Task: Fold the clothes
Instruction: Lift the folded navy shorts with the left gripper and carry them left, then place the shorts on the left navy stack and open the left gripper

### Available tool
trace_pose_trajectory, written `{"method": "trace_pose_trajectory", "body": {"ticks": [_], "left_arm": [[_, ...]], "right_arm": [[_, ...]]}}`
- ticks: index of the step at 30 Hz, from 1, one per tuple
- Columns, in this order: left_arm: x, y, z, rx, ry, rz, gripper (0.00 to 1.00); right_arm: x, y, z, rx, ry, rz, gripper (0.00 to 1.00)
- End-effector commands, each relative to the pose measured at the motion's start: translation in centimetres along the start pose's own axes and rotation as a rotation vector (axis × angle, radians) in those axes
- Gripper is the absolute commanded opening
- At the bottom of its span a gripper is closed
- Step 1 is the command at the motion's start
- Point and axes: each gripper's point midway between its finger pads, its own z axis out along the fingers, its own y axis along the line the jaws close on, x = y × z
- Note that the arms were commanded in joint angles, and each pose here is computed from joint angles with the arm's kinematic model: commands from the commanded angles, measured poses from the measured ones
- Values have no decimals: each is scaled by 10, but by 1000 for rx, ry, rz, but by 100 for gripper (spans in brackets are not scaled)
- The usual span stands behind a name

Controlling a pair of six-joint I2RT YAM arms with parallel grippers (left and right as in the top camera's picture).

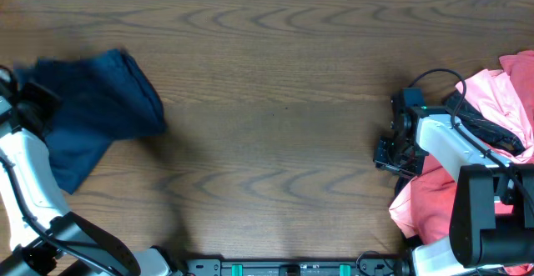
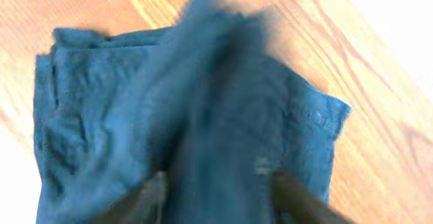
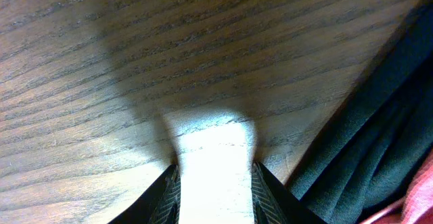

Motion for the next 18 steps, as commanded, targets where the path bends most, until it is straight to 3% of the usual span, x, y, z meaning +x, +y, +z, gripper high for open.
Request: {"method": "trace_pose_trajectory", "body": {"ticks": [1, 3, 5, 11, 18], "left_arm": [[4, 5, 1, -16, 10, -40, 67], [4, 5, 1, -16, 11, -46, 88], [6, 5, 1, -16, 16, -66, 95], [19, -24, 2, 77, 66, -51, 98], [77, -107, 3, 216, 173, 257, 98]], "right_arm": [[2, -2, 1, 3, 9, -4, 33], [3, -3, 1, 5, 12, -4, 33], [3, -3, 1, 5, 13, -4, 34], [3, 2, 1, -23, 17, -4, 36], [-8, 55, -8, -309, -14, -122, 51]]}}
